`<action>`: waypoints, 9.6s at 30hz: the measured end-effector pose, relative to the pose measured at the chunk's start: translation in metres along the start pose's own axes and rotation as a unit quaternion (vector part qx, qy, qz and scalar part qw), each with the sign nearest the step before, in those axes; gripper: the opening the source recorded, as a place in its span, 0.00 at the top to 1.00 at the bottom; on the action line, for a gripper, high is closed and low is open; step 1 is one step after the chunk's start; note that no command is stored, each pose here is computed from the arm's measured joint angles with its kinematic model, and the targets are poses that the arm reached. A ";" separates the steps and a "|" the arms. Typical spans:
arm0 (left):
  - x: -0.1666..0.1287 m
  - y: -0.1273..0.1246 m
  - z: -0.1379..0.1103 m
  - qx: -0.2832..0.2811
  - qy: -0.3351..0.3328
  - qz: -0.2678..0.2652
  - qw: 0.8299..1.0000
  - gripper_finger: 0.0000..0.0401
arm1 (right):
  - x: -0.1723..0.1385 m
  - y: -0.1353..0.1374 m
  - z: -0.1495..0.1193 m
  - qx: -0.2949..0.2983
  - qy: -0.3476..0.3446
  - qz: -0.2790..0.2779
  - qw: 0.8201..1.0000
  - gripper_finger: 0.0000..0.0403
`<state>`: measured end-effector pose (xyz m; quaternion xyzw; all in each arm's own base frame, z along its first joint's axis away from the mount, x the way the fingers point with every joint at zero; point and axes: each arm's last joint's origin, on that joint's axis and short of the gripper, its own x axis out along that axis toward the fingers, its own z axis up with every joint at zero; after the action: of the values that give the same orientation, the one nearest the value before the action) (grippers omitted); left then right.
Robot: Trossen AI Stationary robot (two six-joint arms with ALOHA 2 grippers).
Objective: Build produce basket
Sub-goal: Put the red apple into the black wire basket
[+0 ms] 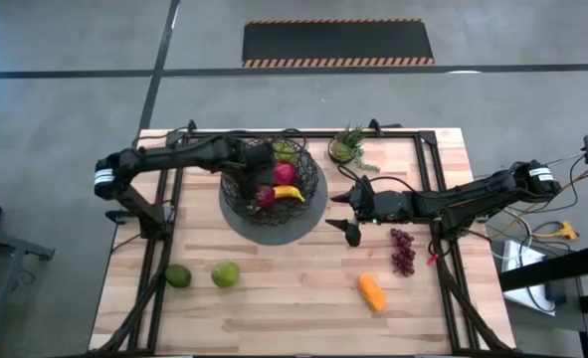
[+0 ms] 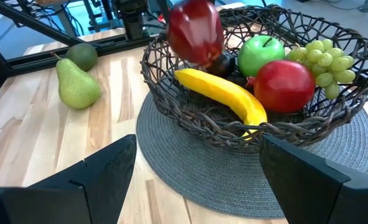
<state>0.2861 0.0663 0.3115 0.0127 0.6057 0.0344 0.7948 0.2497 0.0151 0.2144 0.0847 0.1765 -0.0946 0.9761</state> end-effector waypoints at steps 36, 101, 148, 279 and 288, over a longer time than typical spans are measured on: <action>0.057 0.021 0.059 0.030 0.177 -0.043 0.983 0.34 | 0.000 0.000 -0.001 -0.012 0.005 0.001 1.000 0.20; 0.058 -0.015 0.001 0.096 -0.098 -0.051 0.989 1.00 | 0.000 0.000 -0.002 0.000 0.001 0.000 1.000 0.20; 0.071 -0.007 0.008 0.090 -0.196 0.091 0.972 1.00 | 0.000 0.000 -0.001 0.000 0.000 0.000 1.000 0.20; 0.073 -0.011 -0.004 0.138 -0.286 0.072 0.946 0.68 | 0.000 0.000 -0.001 0.014 -0.004 0.001 1.000 0.20; 0.074 -0.013 -0.007 0.155 -0.280 0.048 0.946 0.87 | 0.000 0.000 -0.001 0.013 -0.003 0.001 1.000 0.20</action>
<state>0.2994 0.0581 0.2380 0.1740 0.3549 -0.0274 0.9182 0.2491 0.0151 0.2130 0.0971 0.1725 -0.0962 0.9755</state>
